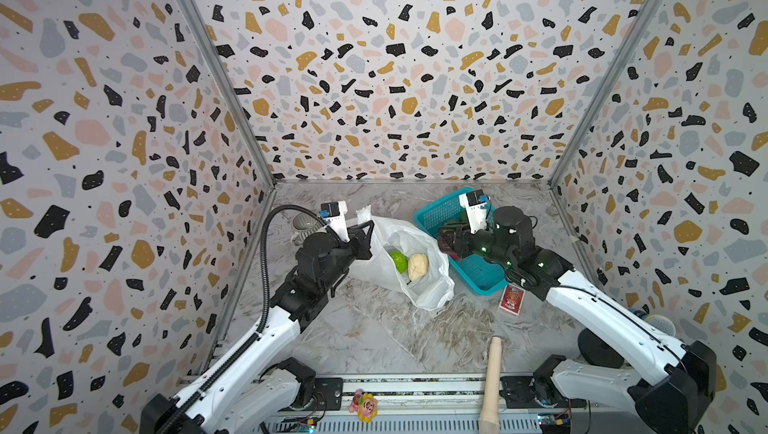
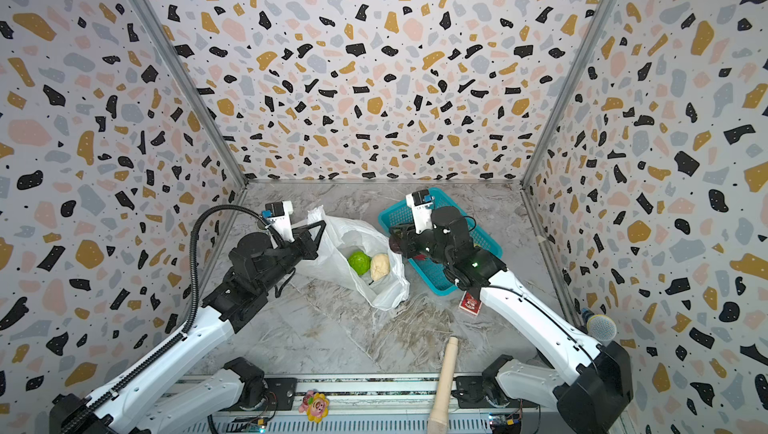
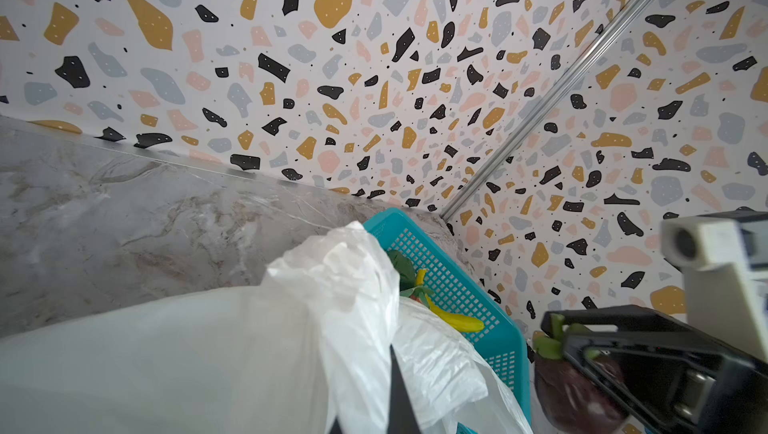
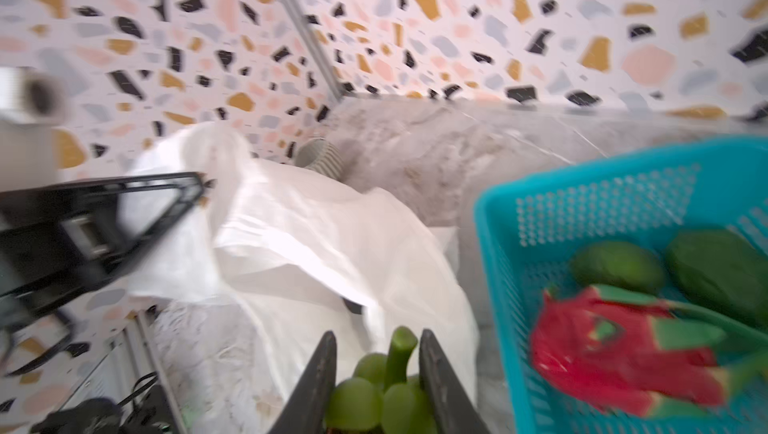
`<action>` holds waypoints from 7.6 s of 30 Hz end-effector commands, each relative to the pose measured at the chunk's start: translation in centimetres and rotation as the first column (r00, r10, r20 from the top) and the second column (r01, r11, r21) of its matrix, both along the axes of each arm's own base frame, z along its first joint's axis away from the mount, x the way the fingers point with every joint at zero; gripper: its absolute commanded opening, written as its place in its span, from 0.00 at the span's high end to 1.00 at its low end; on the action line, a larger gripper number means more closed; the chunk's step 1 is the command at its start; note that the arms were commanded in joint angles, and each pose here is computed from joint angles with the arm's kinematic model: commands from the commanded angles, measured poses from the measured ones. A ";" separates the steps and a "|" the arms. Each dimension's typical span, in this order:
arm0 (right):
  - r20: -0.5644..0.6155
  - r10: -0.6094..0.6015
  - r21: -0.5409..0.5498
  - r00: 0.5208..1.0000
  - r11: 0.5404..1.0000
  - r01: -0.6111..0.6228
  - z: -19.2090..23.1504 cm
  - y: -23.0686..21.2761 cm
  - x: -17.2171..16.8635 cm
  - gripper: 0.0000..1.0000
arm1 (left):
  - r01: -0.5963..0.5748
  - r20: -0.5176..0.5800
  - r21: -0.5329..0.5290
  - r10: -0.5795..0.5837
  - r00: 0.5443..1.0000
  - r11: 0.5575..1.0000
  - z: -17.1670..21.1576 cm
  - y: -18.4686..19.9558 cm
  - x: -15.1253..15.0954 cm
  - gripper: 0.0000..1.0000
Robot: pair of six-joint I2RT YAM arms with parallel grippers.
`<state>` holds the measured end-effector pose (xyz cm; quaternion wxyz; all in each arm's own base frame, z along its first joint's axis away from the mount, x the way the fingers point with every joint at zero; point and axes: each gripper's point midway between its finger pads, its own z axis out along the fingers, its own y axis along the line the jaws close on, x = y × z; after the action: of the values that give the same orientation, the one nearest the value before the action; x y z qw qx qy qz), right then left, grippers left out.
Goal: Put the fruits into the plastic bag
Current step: 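Carry the mangosteen with the right gripper into the bag and release it, then withdraw the right gripper from the bag back over the basket, then lower the right gripper onto the yellow banana and close on it, then carry the banana with the right gripper into the bag and release it, then withdraw the right gripper from the bag back over the basket, then lower the right gripper onto the red dragon fruit and grasp it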
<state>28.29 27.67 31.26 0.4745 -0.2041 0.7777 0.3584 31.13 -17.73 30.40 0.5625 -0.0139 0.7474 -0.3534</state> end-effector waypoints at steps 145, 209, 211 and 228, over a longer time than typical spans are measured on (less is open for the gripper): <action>-0.023 0.284 -0.175 0.958 0.943 -0.284 -4.6 3.6 -4.5 0.78 | -0.021 0.014 -0.032 0.022 1.000 0.999 1.2 0.4 -0.3 1.00; -0.455 -0.634 -0.341 0.625 0.773 0.536 -17.6 -13.7 12.6 0.01 | -0.008 0.066 -0.046 0.011 0.998 0.999 1.6 0.8 -1.3 1.00; -0.472 -0.635 -0.353 0.612 0.772 0.529 -18.7 -13.5 12.7 0.01 | -0.011 0.066 -0.038 0.013 0.998 0.999 1.4 0.9 -1.4 1.00; -0.527 -0.746 -0.532 0.408 0.664 0.526 -27.0 -15.7 10.6 0.01 | -0.016 0.066 -0.024 0.017 0.998 1.000 1.0 0.9 -1.2 1.00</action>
<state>41.68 13.87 8.84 0.2695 0.1654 0.9388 0.1370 29.96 -16.83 30.53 0.5721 -0.0206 0.7386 -0.3561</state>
